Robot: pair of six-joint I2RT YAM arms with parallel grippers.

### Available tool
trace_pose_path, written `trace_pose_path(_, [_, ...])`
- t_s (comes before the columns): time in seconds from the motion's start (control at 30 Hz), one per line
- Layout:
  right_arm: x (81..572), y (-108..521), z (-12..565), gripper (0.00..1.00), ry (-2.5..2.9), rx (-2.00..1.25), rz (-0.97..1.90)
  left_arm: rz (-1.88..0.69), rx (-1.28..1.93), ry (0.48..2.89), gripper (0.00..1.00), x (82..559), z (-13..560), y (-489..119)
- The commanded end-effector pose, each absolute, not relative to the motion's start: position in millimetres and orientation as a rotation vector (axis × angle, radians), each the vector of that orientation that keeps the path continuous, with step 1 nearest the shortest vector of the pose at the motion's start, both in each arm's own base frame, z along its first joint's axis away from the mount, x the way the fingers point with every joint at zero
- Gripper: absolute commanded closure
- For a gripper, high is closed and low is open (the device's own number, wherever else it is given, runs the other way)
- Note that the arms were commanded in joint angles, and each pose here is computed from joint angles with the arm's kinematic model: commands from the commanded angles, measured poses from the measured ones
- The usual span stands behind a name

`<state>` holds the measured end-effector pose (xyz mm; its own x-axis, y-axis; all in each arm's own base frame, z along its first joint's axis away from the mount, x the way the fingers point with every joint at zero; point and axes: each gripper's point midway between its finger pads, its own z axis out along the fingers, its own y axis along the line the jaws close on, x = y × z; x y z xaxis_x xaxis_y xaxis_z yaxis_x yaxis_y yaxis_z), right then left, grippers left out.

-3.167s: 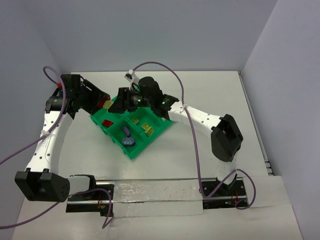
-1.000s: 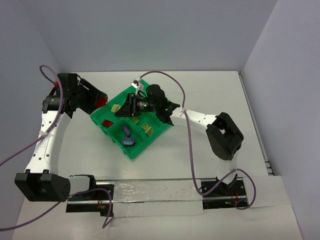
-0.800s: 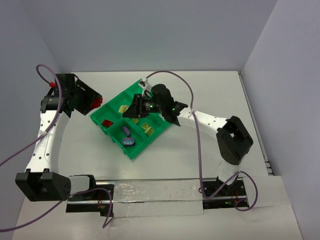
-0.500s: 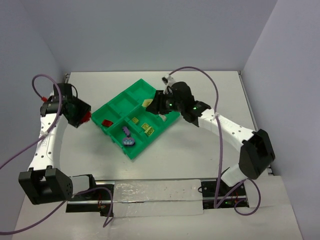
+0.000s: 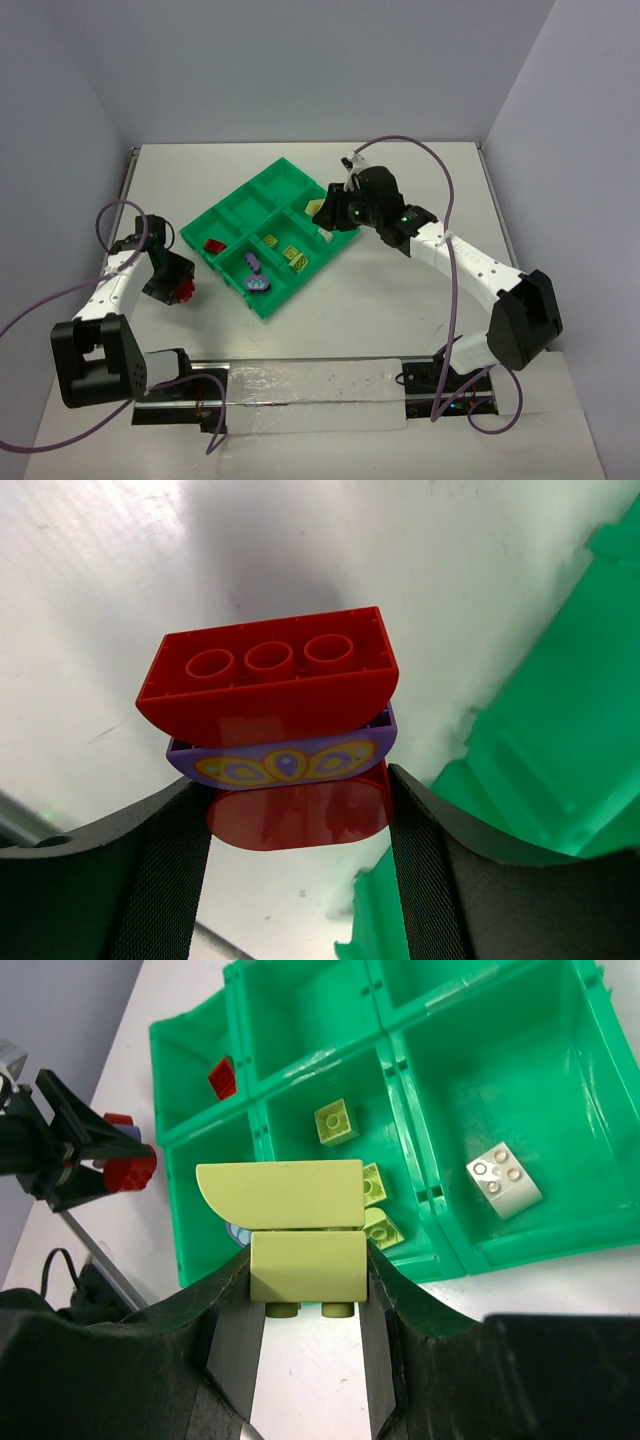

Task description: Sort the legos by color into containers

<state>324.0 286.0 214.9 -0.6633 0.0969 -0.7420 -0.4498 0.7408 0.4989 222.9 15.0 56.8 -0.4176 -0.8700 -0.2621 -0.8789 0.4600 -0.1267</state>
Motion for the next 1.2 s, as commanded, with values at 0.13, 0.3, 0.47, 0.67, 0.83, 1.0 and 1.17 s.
trace_pose_path(0.13, [326,281,219,1.00,2.105,-0.281,0.845,-0.046,-1.486,2.378,0.34,238,49,11])
trace_pose_path(0.3, [326,280,220,1.00,2.109,-0.291,0.836,-0.059,-1.444,2.382,0.21,237,64,11])
trace_pose_path(0.47, [327,279,225,1.00,2.099,-0.298,0.825,-0.056,-1.255,2.378,0.20,242,105,17])
trace_pose_path(0.67, [327,284,231,1.00,2.097,-0.324,0.842,-0.193,-0.934,2.269,0.26,268,187,8])
trace_pose_path(0.83, [321,291,232,1.00,2.113,-0.400,0.850,-0.639,-0.445,2.118,0.26,290,271,-79])
trace_pose_path(1.0, [309,302,236,1.00,2.121,-0.495,0.882,-0.912,-0.096,2.080,0.24,289,306,-160])
trace_pose_path(1.17, [290,319,243,1.00,2.111,-0.609,0.980,-1.030,0.097,2.082,0.22,287,312,-210])
